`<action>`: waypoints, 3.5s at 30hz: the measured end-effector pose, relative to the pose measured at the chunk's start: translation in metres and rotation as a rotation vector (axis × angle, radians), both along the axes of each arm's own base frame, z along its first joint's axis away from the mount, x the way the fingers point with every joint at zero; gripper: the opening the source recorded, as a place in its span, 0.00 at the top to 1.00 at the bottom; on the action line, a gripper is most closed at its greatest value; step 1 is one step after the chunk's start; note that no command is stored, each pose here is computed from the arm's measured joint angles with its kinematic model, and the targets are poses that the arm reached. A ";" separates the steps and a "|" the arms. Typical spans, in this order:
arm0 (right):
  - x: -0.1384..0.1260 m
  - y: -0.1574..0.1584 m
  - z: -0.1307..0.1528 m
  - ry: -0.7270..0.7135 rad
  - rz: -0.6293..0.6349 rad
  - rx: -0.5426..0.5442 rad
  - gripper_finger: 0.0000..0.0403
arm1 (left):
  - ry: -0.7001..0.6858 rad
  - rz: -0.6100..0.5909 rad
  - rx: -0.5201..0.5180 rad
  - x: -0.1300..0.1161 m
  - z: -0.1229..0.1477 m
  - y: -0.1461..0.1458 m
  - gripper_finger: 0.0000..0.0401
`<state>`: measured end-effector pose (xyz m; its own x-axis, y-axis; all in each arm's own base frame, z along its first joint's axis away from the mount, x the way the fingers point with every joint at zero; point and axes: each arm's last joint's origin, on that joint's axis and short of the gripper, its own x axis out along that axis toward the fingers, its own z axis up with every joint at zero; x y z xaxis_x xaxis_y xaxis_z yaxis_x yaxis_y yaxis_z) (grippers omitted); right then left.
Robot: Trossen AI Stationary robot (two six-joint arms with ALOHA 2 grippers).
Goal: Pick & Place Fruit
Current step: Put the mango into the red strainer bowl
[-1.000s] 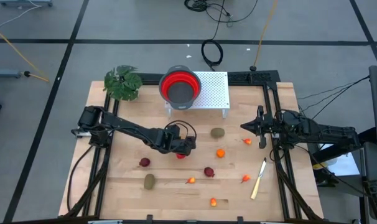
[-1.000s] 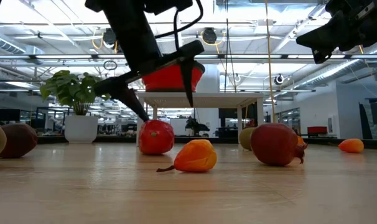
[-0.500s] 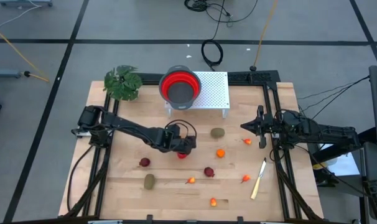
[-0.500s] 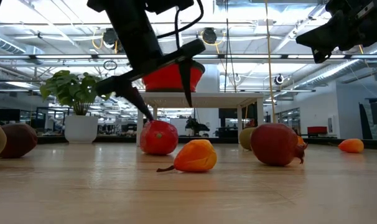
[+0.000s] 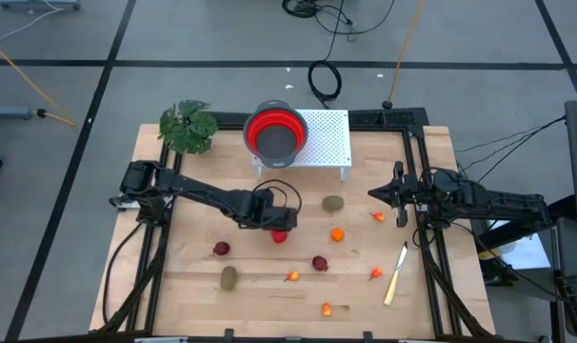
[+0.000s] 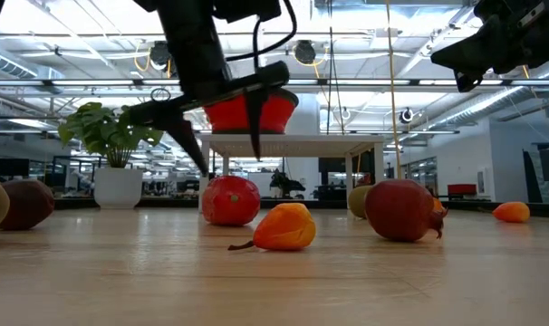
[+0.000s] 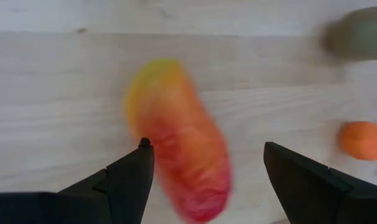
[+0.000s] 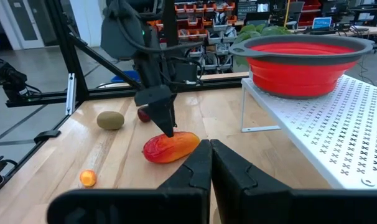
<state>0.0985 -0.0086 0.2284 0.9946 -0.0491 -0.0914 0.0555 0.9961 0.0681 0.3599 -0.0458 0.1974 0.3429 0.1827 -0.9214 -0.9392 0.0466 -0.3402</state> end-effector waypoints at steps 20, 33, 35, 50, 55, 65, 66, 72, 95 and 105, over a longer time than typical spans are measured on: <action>0.000 0.000 0.000 0.001 0.001 -0.005 1.00 | 0.091 0.020 -0.077 0.014 -0.045 -0.001 0.23; 0.000 0.000 0.000 0.001 0.001 -0.009 1.00 | 0.085 0.017 -0.119 0.017 -0.052 -0.001 0.23; 0.000 0.000 0.000 0.001 0.001 -0.009 1.00 | 0.086 0.016 -0.120 0.017 -0.052 -0.001 0.23; 0.000 0.000 0.000 0.001 0.001 -0.009 1.00 | 0.068 -0.026 -0.118 0.016 -0.044 -0.002 0.47; 0.000 0.000 0.000 0.002 0.002 -0.013 1.00 | -0.022 -0.188 -0.066 0.013 -0.014 -0.005 0.38; 0.000 0.000 0.000 0.001 0.001 -0.027 1.00 | -0.476 -0.618 0.391 0.006 0.085 -0.026 0.42; 0.000 0.000 0.000 0.002 0.002 -0.028 1.00 | -0.512 -0.627 0.455 0.004 0.095 -0.026 0.42; 0.000 0.000 0.000 0.001 0.001 -0.031 1.00 | -0.676 -0.612 0.785 -0.005 0.143 -0.024 0.40; 0.000 -0.003 0.000 0.005 -0.080 -0.057 1.00 | -0.478 -0.074 1.192 -0.042 0.203 0.066 0.39; 0.000 -0.003 0.000 0.006 -0.105 -0.063 1.00 | -0.443 -0.082 1.213 -0.045 0.202 0.105 0.39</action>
<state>0.0981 -0.0119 0.2284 0.9831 -0.1585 -0.0912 0.1597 0.9872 0.0051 0.3151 0.0588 0.3994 0.6242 0.7812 0.0111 -0.7379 0.5942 -0.3200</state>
